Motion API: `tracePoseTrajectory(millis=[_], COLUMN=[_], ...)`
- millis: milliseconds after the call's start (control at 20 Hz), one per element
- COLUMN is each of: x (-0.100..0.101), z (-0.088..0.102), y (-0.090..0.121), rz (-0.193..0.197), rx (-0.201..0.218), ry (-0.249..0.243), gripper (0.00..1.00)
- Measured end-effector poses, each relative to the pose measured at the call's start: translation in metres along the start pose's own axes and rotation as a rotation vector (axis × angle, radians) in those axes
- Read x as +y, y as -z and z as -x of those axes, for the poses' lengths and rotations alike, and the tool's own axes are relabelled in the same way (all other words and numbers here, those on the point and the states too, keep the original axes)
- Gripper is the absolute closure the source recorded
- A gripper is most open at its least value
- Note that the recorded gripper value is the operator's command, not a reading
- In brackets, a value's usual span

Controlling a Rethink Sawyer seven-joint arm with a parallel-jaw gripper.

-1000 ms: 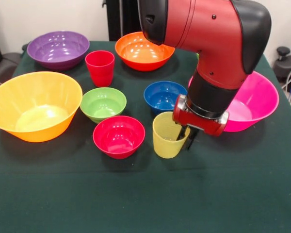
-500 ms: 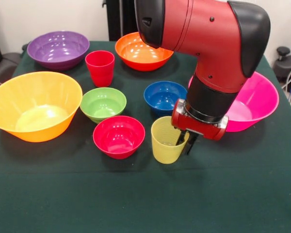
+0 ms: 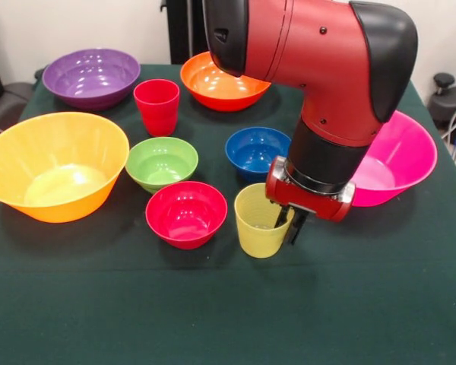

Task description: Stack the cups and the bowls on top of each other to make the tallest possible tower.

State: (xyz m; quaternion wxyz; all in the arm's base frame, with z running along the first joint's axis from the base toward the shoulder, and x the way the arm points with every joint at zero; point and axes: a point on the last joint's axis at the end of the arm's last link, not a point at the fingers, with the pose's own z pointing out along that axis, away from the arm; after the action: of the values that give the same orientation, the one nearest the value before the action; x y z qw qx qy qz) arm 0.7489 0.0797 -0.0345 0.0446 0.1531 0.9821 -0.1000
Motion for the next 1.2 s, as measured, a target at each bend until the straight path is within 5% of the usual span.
tracePoseTrajectory(millis=[1000,1050,1200], x=[-0.0009,-0.0006,0.0000], z=[0.0017,0.0008,-0.0001], y=[0.0000,-0.0005,-0.0011], rz=[0.009,0.011,0.012], rx=[0.003,0.005,0.007], ry=[-0.009,-0.010,-0.010], gripper=[1.00,0.00,0.00])
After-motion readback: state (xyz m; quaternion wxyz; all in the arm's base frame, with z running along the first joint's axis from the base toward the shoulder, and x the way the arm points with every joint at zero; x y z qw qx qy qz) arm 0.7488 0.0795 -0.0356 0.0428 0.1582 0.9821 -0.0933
